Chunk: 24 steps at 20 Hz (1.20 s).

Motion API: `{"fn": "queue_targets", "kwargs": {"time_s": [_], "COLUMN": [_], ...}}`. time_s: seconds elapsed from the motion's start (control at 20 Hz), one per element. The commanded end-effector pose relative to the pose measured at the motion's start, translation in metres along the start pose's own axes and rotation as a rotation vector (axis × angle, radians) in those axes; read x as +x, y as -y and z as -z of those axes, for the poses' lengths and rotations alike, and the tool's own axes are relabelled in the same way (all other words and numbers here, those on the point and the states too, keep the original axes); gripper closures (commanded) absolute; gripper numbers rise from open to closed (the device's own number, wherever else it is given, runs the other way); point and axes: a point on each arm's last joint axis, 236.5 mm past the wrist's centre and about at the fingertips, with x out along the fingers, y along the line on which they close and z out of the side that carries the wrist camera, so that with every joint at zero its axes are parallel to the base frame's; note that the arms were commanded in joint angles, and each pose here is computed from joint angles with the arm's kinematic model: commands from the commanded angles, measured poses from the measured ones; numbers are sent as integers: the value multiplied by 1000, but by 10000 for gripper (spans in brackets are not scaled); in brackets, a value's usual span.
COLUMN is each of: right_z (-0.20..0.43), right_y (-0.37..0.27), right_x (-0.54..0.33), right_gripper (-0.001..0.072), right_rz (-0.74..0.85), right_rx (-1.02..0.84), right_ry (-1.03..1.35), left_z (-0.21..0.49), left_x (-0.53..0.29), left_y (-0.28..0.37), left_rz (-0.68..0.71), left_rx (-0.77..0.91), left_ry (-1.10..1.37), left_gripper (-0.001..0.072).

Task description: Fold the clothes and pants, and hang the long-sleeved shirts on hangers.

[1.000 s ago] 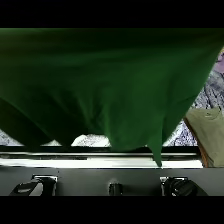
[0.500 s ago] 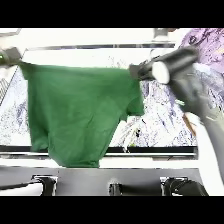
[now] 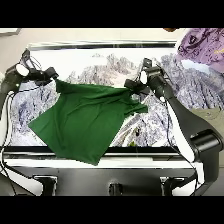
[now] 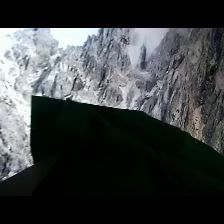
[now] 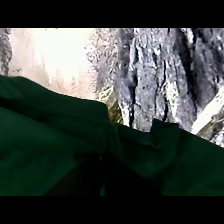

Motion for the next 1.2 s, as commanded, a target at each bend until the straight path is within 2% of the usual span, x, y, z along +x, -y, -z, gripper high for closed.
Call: {"fn": "queue_targets", "kwargs": {"time_s": [0.0, 0.15, 0.25, 0.3, 0.5, 0.65, 1.15], "right_z": [9, 10, 7, 5, 2, 8, 10], "right_y": [7, 6, 3, 2, -1, 2, 4], "right_x": [2, -14, -26, -32, -43, -44, -44], "right_gripper": [687, 687, 687, 687, 687, 687, 687], "right_rz": [6, 6, -6, -12, -23, -9, -2], "right_rx": [-48, -98, -109, -111, -111, -133, -149], "right_ry": [-55, -59, -41, -31, -17, -42, -52], "left_z": [4, 6, 30, 51, 152, 204, 235], "left_x": [-50, -134, -173, -181, -166, -150, -111], "left_y": [-35, -111, -151, -164, -179, -200, -214], "left_rz": [-41, -227, -276, -272, -109, -119, -138], "left_rx": [-60, -98, -182, -222, -382, -471, -466], "left_ry": [-88, -102, -113, -138, -294, -367, -407], "left_gripper": [121, 122, 123, 124, 124, 124, 126]}}
